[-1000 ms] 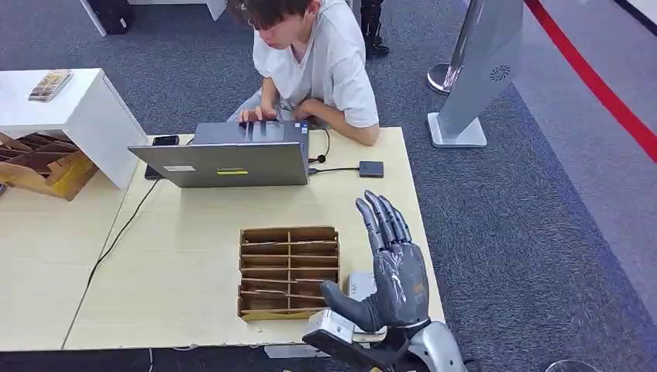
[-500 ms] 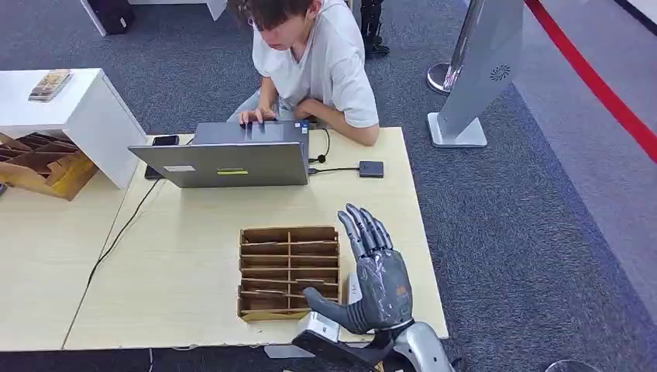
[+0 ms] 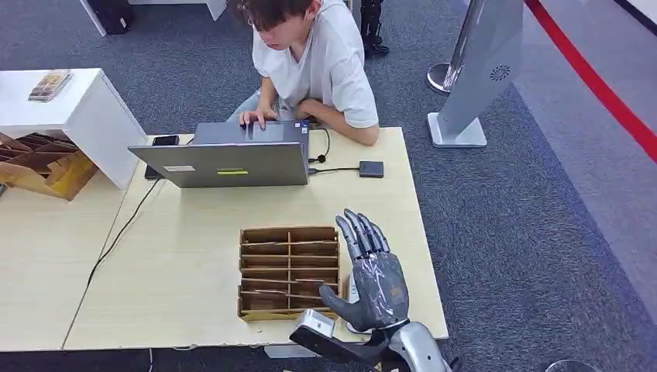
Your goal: Pass the card to the sensor for recognition and then transmit it.
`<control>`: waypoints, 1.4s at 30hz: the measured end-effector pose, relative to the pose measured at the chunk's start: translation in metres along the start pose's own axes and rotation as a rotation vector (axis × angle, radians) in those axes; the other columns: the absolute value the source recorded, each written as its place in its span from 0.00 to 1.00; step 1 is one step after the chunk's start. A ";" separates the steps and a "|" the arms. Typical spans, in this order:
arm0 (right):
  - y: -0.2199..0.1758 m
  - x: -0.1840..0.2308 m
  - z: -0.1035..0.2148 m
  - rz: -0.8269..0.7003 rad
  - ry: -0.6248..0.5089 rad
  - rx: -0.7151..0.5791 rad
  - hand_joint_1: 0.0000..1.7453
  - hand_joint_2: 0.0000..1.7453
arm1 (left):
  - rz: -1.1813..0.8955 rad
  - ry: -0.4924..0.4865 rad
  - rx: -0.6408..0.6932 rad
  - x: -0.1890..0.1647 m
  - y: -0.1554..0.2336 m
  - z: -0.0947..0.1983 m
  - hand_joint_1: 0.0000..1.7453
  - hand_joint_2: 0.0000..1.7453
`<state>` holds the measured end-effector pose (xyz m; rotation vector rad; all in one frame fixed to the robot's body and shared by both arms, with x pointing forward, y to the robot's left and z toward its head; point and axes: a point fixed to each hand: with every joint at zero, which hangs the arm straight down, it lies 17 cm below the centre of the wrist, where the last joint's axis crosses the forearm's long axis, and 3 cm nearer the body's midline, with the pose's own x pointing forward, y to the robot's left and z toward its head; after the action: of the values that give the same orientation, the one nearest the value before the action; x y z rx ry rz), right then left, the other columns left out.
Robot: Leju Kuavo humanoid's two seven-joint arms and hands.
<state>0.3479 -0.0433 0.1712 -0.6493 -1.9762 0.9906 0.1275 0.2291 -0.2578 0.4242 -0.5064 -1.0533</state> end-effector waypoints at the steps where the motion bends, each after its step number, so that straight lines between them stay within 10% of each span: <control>1: 0.002 -0.001 0.000 0.007 0.001 0.005 0.00 1.00 | -0.001 -0.001 0.000 0.000 0.000 0.000 0.00 0.00; 32: 0.049 -0.005 0.008 0.088 0.001 0.160 0.00 1.00 | -0.010 -0.008 -0.007 0.003 0.002 -0.002 0.00 0.00; 42: 0.056 -0.006 0.011 0.090 0.001 0.187 0.14 1.00 | -0.013 -0.008 -0.005 0.003 0.004 -0.003 0.00 0.00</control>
<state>0.3465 -0.0206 0.1184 -0.6380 -1.8397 1.2127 0.1329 0.2280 -0.2574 0.4196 -0.5089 -1.0692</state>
